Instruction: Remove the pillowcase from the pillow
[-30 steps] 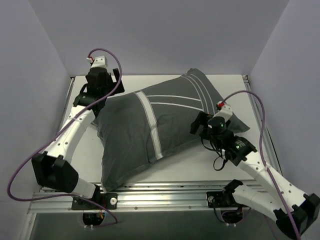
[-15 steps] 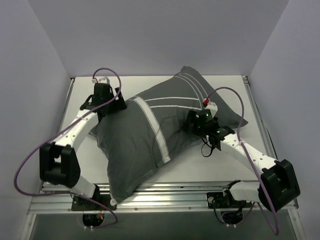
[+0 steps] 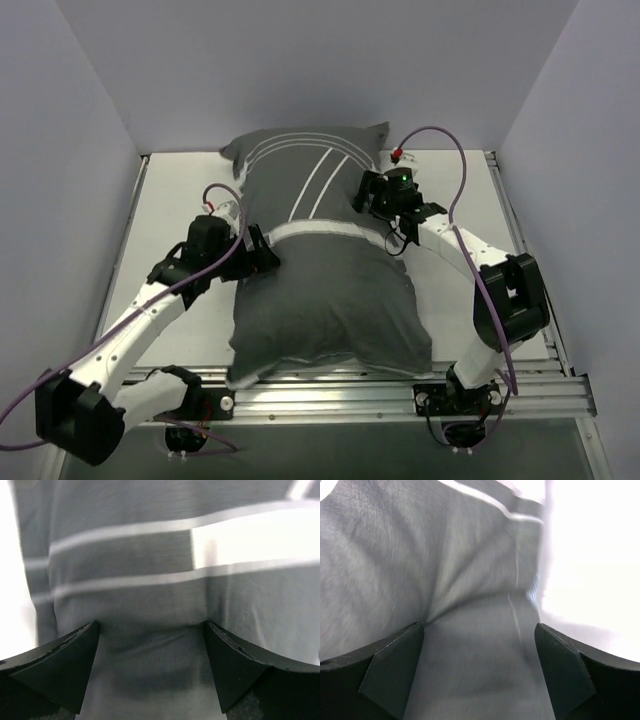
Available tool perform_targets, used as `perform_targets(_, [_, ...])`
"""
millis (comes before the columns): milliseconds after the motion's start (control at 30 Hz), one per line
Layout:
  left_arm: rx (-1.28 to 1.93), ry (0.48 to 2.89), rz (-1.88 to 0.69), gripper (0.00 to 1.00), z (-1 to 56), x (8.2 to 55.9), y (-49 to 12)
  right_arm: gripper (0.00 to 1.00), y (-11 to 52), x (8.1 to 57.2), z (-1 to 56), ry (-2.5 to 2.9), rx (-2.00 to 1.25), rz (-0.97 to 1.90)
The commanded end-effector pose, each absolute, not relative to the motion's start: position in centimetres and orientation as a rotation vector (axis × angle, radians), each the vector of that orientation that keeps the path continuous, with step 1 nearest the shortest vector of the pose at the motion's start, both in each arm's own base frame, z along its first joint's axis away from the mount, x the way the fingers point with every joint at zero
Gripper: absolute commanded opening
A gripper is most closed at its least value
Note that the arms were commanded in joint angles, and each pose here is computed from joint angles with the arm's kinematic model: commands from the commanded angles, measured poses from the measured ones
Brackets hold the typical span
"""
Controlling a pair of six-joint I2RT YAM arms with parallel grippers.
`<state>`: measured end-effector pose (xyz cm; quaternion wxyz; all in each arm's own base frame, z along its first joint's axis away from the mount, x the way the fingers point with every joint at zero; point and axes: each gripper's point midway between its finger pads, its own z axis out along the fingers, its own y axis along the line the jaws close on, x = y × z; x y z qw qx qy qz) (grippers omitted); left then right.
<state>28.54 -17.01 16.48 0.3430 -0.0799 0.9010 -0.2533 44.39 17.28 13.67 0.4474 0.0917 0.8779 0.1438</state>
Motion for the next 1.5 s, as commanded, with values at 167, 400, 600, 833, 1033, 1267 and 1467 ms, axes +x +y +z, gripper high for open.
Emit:
perform_targets(167, [-0.126, 2.247, -0.722, 0.95, 23.7, 23.2, -16.1, 0.94, 17.7, 41.7, 21.4, 2.087, 0.107, 0.557])
perform_targets(400, [-0.163, 2.156, -0.639, 0.95, 26.0, 26.4, -15.5, 1.0, 12.8, 41.4, 22.5, 2.07, 0.166, 0.687])
perform_targets(600, [-0.225, 2.121, -0.623, 0.95, 26.3, 31.9, -17.2, 1.0, 13.7, 42.8, 20.1, 2.113, 0.122, 0.789])
perform_targets(833, [-0.373, 2.228, -0.403, 0.94, 19.5, 33.8, -14.9, 1.0, 14.9, 44.2, 16.9, 2.171, 0.067, 0.854])
perform_targets(1033, [-0.505, 2.376, -0.376, 0.94, 10.5, 29.9, -12.8, 1.0, 16.2, 44.5, 13.1, 2.224, 0.074, 0.908])
perform_targets(1267, [-0.584, 2.447, -0.39, 0.94, 6.4, 27.5, -12.0, 1.0, 20.9, 42.4, 11.4, 2.217, -0.108, 1.111])
perform_targets(1467, [-0.58, 2.456, -0.405, 0.94, 6.4, 27.8, -12.5, 0.81, 24.9, 39.4, 13.8, 2.133, -0.352, 1.279])
